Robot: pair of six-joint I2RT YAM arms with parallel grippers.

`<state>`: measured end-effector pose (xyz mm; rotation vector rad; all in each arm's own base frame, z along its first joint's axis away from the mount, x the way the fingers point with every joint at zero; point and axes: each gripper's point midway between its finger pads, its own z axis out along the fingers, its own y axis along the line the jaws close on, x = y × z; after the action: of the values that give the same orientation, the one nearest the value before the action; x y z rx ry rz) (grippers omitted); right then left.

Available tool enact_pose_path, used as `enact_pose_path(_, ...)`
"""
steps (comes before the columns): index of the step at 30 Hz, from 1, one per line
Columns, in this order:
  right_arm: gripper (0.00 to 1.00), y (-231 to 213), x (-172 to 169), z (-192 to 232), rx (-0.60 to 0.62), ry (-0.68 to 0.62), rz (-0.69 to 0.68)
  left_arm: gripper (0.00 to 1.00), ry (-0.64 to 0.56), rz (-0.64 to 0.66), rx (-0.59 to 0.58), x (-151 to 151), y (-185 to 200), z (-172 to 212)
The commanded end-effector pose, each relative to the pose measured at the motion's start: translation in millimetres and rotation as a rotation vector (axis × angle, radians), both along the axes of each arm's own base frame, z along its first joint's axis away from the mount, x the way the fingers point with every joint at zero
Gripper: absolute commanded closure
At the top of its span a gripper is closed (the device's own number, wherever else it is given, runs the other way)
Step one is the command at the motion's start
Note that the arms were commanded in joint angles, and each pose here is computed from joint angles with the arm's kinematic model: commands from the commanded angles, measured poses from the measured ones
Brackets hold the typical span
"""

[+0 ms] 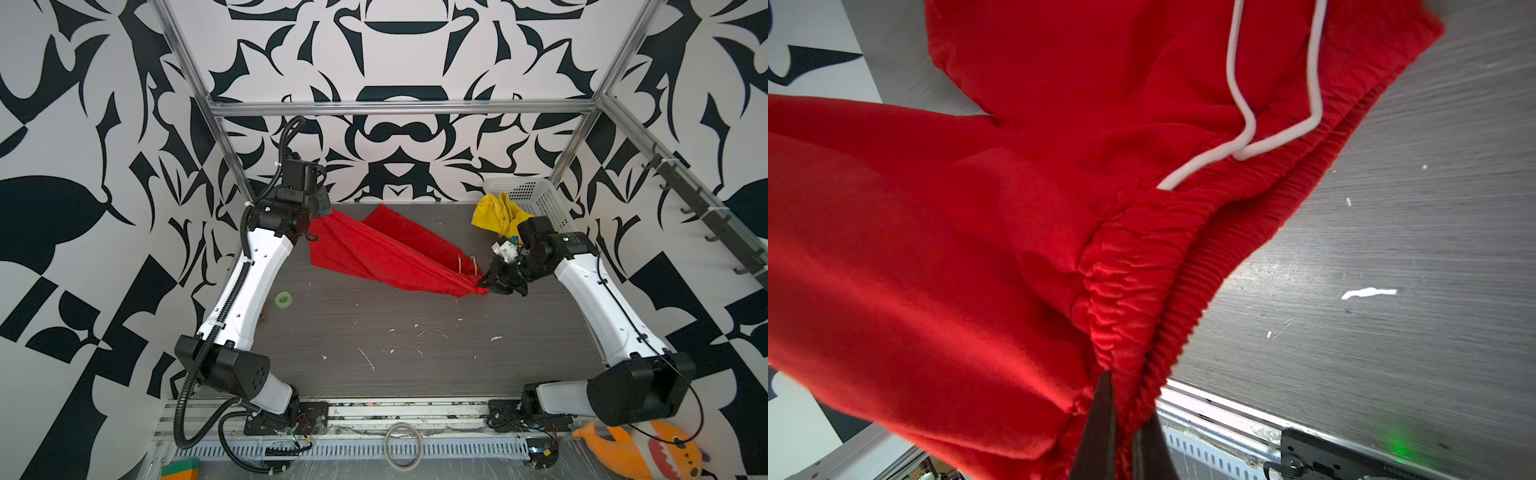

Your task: Fold and stack the shorts

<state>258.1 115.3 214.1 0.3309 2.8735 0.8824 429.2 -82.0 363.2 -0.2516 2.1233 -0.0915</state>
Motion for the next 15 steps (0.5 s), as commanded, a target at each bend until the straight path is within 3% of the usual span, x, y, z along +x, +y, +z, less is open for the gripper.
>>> enact_pose_path(1,1.0,-12.4,-7.7,1.0,-0.043,0.028,0.001,1.0,-0.099,0.025,0.034,20.9,4.5,23.7)
enact_pose_path(15,1.0,-16.4,9.7,-16.1,-0.007,0.084,-0.011,1.0,-0.14,-0.043,0.087,76.3,-18.6,17.8)
